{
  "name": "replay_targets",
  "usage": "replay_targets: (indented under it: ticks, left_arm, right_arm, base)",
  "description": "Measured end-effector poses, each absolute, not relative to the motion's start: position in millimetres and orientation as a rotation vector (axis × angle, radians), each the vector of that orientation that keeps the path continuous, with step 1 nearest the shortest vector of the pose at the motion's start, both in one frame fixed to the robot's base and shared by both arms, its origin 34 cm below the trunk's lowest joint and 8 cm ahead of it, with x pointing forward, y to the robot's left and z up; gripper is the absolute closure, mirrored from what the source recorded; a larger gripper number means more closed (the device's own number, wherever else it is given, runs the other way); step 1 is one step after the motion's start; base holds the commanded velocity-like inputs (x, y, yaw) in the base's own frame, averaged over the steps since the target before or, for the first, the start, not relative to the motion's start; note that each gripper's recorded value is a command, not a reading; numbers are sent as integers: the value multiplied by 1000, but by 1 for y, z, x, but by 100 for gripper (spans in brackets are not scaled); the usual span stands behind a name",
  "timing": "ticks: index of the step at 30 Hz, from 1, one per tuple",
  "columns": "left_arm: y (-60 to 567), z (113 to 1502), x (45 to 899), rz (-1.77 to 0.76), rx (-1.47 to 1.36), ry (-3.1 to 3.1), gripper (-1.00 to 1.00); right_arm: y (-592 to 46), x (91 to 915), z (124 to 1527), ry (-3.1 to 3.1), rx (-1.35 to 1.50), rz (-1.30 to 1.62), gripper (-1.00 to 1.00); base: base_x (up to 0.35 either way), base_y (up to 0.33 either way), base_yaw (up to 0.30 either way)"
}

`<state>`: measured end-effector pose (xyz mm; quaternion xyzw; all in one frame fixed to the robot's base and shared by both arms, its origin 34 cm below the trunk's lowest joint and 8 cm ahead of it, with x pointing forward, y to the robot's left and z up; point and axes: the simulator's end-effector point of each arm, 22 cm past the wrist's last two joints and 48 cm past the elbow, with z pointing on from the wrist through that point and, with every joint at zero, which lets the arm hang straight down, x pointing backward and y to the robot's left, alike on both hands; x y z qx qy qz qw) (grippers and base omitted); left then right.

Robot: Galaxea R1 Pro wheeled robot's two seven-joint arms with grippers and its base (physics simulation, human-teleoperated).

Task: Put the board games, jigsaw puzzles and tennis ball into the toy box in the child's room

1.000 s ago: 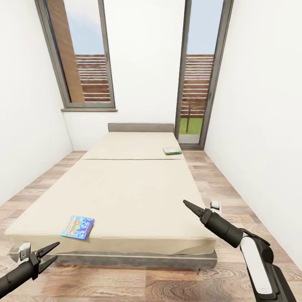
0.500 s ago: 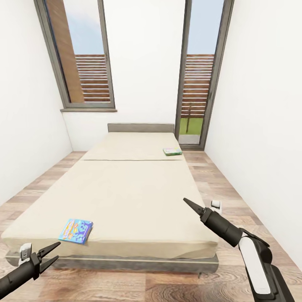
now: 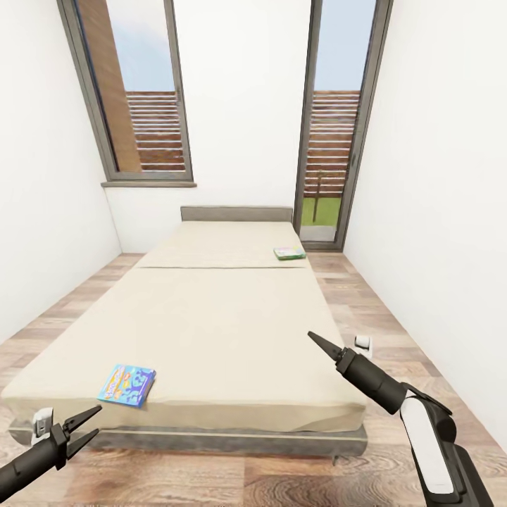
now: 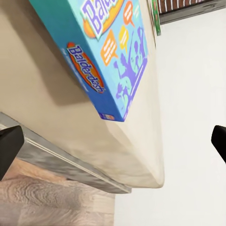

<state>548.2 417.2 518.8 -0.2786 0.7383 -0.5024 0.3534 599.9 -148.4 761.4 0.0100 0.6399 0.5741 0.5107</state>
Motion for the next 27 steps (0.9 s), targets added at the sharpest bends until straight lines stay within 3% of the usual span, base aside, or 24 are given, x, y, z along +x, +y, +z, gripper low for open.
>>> replay_targets:
  ticks: [20,27]
  left_arm:
    - [417,497,543,-1298,-719,1908,-100]
    - [417,497,543,-1296,-714,1909,-100]
  right_arm:
    - [-148,595,739,1541,24,1382,-100]
    - [-147,594,739,1541,23,1382,-100]
  base:
    - [0,0,0]
    - [122,-42,0]
